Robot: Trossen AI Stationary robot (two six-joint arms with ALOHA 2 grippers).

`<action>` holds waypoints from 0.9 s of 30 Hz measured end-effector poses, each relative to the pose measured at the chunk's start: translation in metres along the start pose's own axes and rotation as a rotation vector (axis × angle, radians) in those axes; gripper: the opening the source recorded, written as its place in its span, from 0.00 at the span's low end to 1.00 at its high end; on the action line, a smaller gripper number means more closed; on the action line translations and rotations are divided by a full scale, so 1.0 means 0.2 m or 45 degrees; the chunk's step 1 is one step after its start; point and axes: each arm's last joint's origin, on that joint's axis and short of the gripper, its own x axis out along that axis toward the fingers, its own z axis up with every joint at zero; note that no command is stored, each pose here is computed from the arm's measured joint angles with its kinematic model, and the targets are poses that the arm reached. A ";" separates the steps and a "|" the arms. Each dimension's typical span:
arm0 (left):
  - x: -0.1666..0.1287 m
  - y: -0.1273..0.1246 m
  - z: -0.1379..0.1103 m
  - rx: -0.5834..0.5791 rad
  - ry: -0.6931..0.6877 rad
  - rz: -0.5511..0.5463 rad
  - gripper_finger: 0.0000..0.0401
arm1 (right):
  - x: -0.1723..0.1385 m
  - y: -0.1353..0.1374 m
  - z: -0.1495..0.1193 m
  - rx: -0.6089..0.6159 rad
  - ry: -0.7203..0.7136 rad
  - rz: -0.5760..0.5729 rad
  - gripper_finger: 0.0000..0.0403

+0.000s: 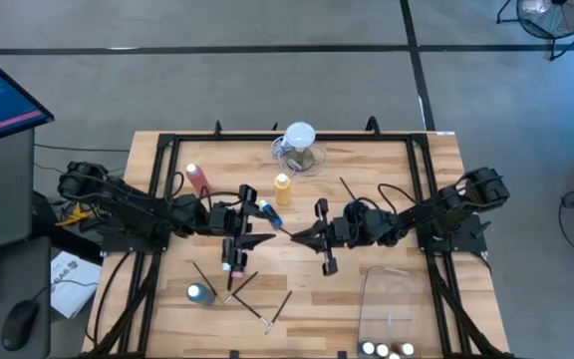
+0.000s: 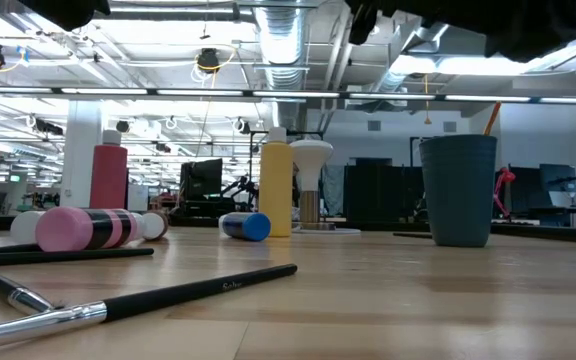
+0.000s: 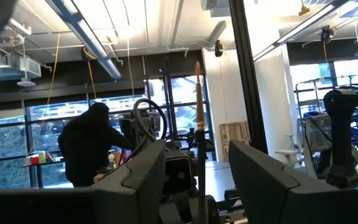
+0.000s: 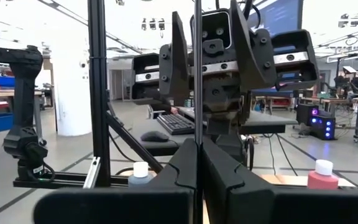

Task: Pick & Place Paint Supplies
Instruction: Put the top black gold paintbrush into the blue cup

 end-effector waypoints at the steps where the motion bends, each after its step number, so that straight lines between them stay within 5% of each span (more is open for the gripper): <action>1: 0.00 0.00 0.00 0.000 -0.001 0.000 0.41 | 0.00 0.00 0.00 0.000 0.001 0.000 0.00; 27: 0.00 0.00 0.00 -0.022 -0.016 -0.032 0.20 | 0.00 -0.02 -0.02 -0.014 0.063 -0.063 0.00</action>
